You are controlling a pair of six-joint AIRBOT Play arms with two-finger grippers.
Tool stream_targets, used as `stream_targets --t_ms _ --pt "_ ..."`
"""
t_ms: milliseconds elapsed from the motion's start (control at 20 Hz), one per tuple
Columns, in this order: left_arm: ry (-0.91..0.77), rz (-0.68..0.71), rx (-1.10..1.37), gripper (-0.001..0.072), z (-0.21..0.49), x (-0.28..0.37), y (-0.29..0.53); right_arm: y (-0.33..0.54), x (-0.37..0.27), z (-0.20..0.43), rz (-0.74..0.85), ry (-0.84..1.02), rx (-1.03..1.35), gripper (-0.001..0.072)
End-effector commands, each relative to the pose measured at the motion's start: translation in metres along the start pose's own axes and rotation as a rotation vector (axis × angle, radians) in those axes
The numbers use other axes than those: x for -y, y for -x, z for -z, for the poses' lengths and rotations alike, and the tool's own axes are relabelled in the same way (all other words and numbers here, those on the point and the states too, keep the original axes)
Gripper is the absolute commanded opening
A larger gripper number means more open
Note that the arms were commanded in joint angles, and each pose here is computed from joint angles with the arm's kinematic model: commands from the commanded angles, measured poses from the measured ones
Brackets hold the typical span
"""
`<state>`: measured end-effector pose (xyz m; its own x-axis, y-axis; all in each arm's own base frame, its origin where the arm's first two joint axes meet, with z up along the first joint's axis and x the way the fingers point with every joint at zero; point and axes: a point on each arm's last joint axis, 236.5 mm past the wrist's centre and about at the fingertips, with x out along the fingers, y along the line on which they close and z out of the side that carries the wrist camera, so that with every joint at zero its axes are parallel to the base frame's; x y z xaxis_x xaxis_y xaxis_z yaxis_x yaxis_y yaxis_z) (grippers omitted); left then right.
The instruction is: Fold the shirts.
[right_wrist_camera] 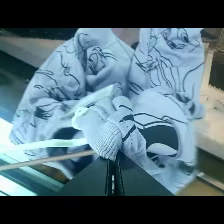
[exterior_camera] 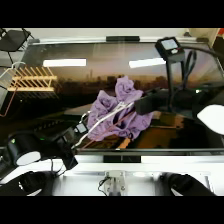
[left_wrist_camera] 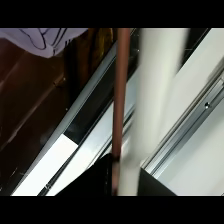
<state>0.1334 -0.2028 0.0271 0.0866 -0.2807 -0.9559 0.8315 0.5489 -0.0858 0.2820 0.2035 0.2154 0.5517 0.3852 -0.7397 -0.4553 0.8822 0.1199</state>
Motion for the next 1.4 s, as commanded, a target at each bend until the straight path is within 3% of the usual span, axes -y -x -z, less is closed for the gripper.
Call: stream_targets --t_ms 0,150,400,600,850,1000,1050,1200,1250,1300,1350 --pt "0.033 0.031 0.102 0.0060 -0.032 0.005 -0.009 0.003 -0.030 -0.015 -0.126 -0.004 0.064 0.0065" --pt "0.115 0.053 0.083 0.0059 -0.039 0.007 -0.025 0.010 -0.040 -0.028 -0.169 -0.013 0.115 0.0065" --pt "0.088 0.036 0.133 0.0059 -0.046 0.004 -0.012 0.042 -0.017 -0.063 -0.066 0.027 0.239 0.0065" --pt "0.015 0.020 0.226 0.0059 -0.071 0.002 -0.005 0.028 -0.050 -0.055 -0.204 -0.018 0.174 0.0065" --pt "0.066 0.003 0.266 0.0060 -0.085 -0.005 -0.006 -0.009 -0.071 -0.035 -0.279 -0.013 0.026 0.0066" --pt "0.067 0.003 0.251 0.0059 -0.085 -0.006 -0.012 -0.008 -0.075 -0.034 -0.293 -0.005 0.024 0.0130" --pt "0.069 0.004 0.245 0.0059 -0.086 -0.006 -0.016 -0.007 -0.080 -0.034 -0.319 -0.006 0.025 0.0064" --pt "0.074 0.001 0.244 0.0060 -0.091 -0.009 -0.025 -0.004 -0.088 -0.034 -0.353 -0.024 0.023 0.0081" --pt "0.075 0.000 0.259 0.0059 -0.095 -0.009 -0.025 -0.004 -0.087 -0.032 -0.350 -0.024 0.013 0.0205" --pt "0.074 -0.001 0.262 0.0059 -0.095 -0.009 -0.024 -0.005 -0.083 -0.030 -0.331 -0.017 0.006 0.0470" --pt "0.074 0.001 0.255 0.0059 -0.093 -0.009 -0.023 -0.007 -0.074 -0.029 -0.291 -0.002 0.008 0.0522"
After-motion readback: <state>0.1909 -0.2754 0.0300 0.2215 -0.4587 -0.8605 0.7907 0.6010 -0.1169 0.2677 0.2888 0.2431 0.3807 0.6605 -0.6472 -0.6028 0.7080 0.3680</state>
